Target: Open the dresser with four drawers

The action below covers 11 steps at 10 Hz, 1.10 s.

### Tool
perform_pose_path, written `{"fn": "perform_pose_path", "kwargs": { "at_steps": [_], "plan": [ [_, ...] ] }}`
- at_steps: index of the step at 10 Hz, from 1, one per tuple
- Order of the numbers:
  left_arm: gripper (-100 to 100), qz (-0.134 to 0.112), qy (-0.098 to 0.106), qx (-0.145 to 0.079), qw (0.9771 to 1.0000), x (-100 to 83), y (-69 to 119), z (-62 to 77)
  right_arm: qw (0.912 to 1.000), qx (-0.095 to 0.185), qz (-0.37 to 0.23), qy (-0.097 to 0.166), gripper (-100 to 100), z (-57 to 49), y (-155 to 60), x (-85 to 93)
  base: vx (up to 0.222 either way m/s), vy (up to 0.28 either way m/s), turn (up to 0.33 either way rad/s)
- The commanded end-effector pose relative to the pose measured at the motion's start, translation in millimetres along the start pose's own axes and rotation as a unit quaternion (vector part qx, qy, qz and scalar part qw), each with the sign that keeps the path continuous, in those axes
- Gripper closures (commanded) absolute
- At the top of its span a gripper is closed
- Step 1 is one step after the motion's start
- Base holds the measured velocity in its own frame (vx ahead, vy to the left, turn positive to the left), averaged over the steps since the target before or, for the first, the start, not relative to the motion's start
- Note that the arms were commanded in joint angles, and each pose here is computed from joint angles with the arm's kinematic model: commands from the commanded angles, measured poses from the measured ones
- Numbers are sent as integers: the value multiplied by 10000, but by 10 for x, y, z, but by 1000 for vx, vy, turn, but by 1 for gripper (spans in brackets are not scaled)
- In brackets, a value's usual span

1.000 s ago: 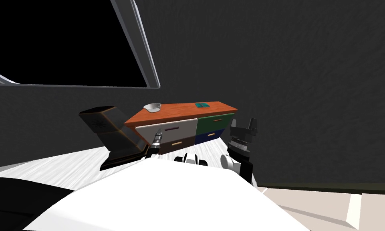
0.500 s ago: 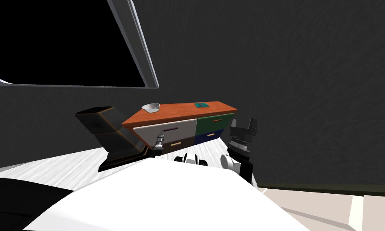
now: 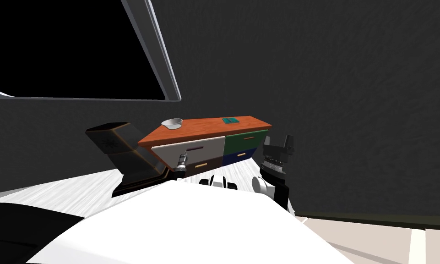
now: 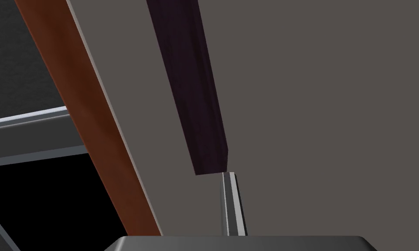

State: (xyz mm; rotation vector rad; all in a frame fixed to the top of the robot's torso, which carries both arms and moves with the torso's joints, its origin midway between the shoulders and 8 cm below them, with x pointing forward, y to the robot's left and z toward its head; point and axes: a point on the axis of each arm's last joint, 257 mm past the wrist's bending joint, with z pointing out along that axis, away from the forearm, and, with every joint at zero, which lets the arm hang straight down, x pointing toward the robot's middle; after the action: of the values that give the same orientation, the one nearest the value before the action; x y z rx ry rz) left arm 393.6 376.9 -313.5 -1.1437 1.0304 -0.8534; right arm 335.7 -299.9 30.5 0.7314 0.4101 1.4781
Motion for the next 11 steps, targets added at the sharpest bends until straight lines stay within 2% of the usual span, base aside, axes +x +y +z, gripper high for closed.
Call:
{"fn": "perform_pose_path", "kwargs": {
  "at_steps": [1,2,4,5,8,9,11],
  "plan": [
    [100,25,114,62,9999,137,-67,-232,10000,0,0,0,0,0,0,0,5,25,64],
    [100,38,109,22,9999,122,-37,-265,10000,0,0,0,0,0,0,0,6,19,16],
    [100,28,185,80,9998,230,-109,-445,10000,0,0,0,0,0,0,0,10,17,49],
    [100,40,181,42,9998,216,-82,-475,10000,0,0,0,0,0,0,0,7,11,22],
    [100,-10,259,110,9996,363,-203,-750,10000,0,0,0,0,0,0,0,7,16,57],
    [100,4,253,64,9997,347,-172,-786,10000,0,0,0,0,0,0,0,5,16,17],
    [100,-41,275,72,9996,424,-246,-988,10000,0,0,0,0,0,0,0,10,16,54]
  ]
}}
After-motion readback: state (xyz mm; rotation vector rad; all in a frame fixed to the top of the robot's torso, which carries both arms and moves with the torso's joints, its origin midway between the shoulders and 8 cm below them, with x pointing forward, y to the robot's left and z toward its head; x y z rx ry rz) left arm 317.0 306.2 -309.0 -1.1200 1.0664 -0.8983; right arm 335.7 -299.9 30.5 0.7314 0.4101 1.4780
